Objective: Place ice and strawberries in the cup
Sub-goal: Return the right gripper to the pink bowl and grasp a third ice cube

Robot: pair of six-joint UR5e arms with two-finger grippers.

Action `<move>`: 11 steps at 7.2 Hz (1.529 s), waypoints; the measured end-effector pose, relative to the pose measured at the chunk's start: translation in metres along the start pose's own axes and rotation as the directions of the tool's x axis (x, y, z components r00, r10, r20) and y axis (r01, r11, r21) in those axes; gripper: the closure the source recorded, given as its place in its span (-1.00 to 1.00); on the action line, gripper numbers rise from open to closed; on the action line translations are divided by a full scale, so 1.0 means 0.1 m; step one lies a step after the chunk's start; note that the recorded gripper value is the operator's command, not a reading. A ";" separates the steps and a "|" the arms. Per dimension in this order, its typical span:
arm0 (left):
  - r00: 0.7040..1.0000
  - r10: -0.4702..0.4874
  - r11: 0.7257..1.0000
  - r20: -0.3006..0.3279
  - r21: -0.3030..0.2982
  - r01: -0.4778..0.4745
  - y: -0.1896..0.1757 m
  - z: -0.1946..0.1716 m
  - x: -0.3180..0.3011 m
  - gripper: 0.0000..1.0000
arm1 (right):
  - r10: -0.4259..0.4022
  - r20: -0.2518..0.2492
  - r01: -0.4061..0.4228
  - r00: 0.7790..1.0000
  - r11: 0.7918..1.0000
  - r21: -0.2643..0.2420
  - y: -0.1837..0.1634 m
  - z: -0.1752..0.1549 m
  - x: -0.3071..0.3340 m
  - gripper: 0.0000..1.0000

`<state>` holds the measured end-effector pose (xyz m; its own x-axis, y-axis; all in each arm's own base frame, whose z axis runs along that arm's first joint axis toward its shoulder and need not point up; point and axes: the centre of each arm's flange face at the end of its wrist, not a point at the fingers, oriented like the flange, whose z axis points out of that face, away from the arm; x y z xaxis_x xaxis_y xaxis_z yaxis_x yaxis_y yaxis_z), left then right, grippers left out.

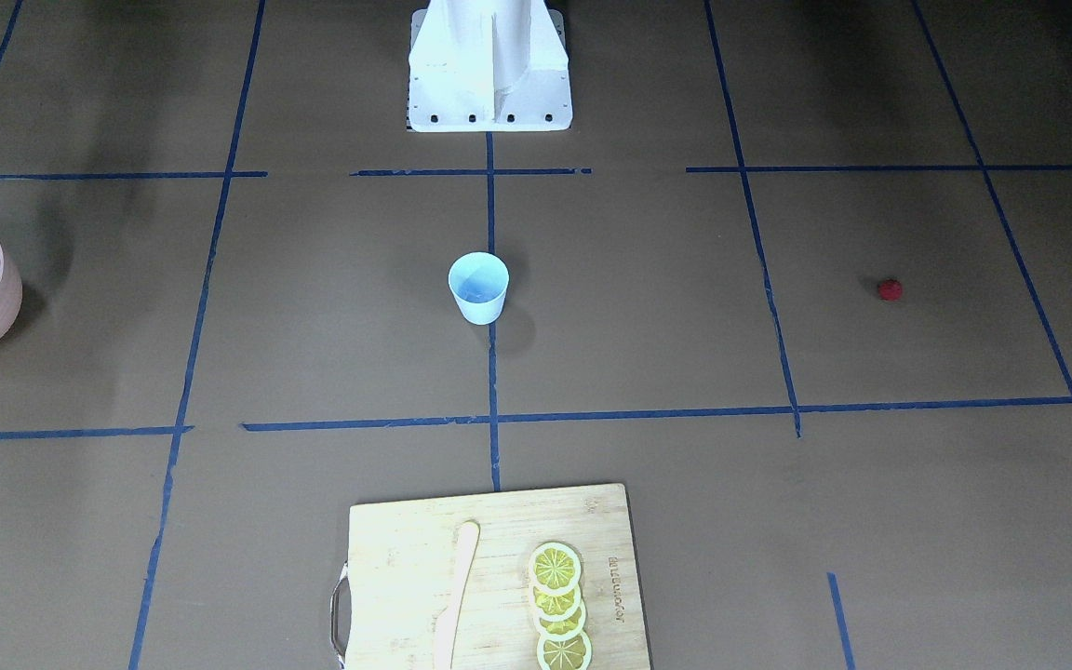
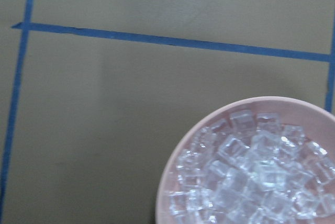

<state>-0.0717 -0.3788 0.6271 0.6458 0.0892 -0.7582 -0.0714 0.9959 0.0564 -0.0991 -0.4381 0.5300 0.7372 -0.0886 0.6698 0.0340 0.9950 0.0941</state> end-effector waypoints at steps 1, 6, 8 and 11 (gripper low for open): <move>1.000 0.000 1.000 0.000 0.000 0.000 0.04 -0.01 0.02 -1.00 | 0.021 -0.020 -0.022 1.000 1.000 -0.013 -0.02 0.10 0.26 -0.96; 1.000 0.001 1.000 0.000 0.002 -0.001 0.10 -0.03 0.06 -1.00 | 0.205 -0.032 -0.207 0.978 0.977 -0.055 -0.23 0.55 0.63 -0.91; 1.000 0.003 1.000 0.000 0.002 -0.003 0.10 -0.04 0.06 -1.00 | 0.215 0.007 -0.214 0.977 0.975 -0.063 -0.30 0.69 0.68 -0.86; 1.000 0.004 1.000 0.001 0.004 -0.004 0.10 -0.05 0.07 -1.00 | 0.220 0.034 -0.217 0.975 0.973 -0.081 -0.27 0.73 0.68 -0.65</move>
<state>-0.0712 -0.3681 0.6194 0.6460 0.0935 -0.7575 -0.0711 0.9955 0.0623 -0.0985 -0.4746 0.6267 0.7033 0.1313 0.6986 -0.0722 0.9909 -0.1136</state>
